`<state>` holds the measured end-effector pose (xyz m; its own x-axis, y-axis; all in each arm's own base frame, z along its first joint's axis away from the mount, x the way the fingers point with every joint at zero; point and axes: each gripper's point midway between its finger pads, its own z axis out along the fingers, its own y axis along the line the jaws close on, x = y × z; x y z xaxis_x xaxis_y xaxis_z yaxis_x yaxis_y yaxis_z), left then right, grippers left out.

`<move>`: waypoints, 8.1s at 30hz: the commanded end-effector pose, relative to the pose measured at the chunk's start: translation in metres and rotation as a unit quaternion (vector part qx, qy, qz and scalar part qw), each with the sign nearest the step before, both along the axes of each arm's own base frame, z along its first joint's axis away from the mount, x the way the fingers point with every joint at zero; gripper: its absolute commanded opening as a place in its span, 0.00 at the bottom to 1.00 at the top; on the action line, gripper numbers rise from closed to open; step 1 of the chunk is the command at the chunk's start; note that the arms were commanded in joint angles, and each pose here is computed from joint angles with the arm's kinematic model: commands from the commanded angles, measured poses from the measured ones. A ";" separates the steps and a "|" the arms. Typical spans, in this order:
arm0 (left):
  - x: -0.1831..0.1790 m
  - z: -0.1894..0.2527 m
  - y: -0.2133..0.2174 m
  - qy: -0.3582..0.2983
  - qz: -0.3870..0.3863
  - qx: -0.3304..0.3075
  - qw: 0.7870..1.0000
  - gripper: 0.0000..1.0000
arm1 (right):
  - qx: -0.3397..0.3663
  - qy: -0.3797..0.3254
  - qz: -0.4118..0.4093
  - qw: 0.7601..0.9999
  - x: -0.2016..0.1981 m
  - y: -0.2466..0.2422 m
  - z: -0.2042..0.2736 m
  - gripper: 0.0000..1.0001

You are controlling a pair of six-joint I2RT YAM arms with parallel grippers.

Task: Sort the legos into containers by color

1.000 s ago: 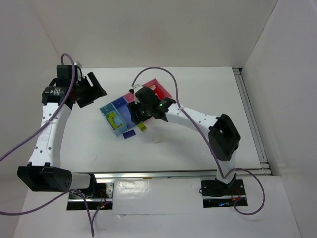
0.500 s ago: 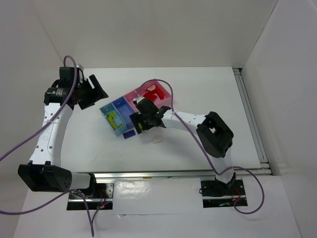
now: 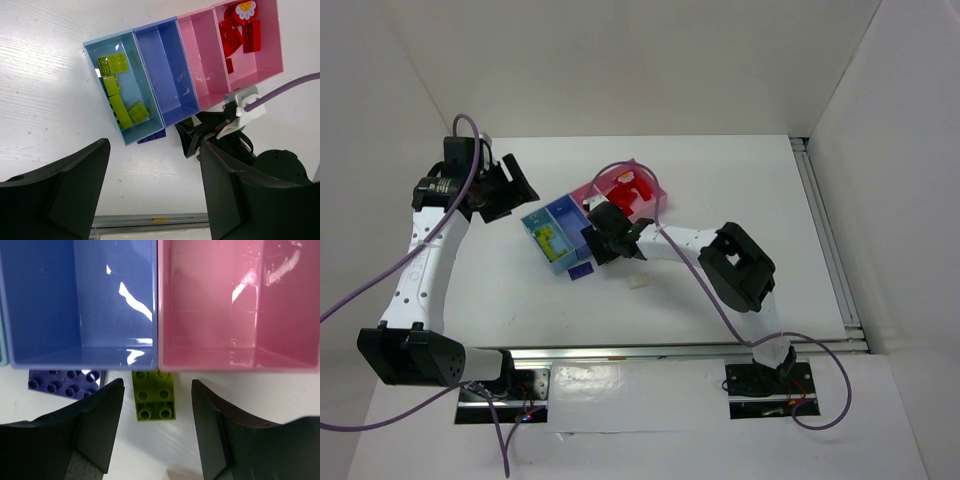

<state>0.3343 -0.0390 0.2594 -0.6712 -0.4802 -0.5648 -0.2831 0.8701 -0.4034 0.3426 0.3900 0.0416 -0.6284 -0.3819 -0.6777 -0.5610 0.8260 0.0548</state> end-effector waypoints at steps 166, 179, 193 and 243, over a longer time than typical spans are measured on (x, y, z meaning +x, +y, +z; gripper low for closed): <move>-0.015 -0.200 -0.121 0.159 -0.237 0.255 0.924 0.88 | 0.078 -0.099 -0.256 0.959 0.096 -0.174 0.159 0.77; -0.028 -0.241 -0.131 0.175 -0.283 0.180 0.926 0.84 | 0.083 -0.084 -0.247 0.962 0.089 -0.171 0.146 0.77; -0.075 -0.248 -0.163 0.214 -0.302 0.169 0.913 0.76 | 0.077 -0.083 -0.250 0.962 0.088 -0.173 0.143 0.77; 0.099 -0.135 -0.080 0.130 -0.010 0.051 0.990 0.90 | 0.051 -0.080 -0.308 0.947 0.075 -0.227 0.147 0.77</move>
<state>0.4268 -0.1202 0.1071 -0.8356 -0.3896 -0.3874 -0.3312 0.9198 -0.2106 0.4187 0.1670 0.1701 -0.6250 0.0690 -0.7776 0.0095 0.9967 0.0807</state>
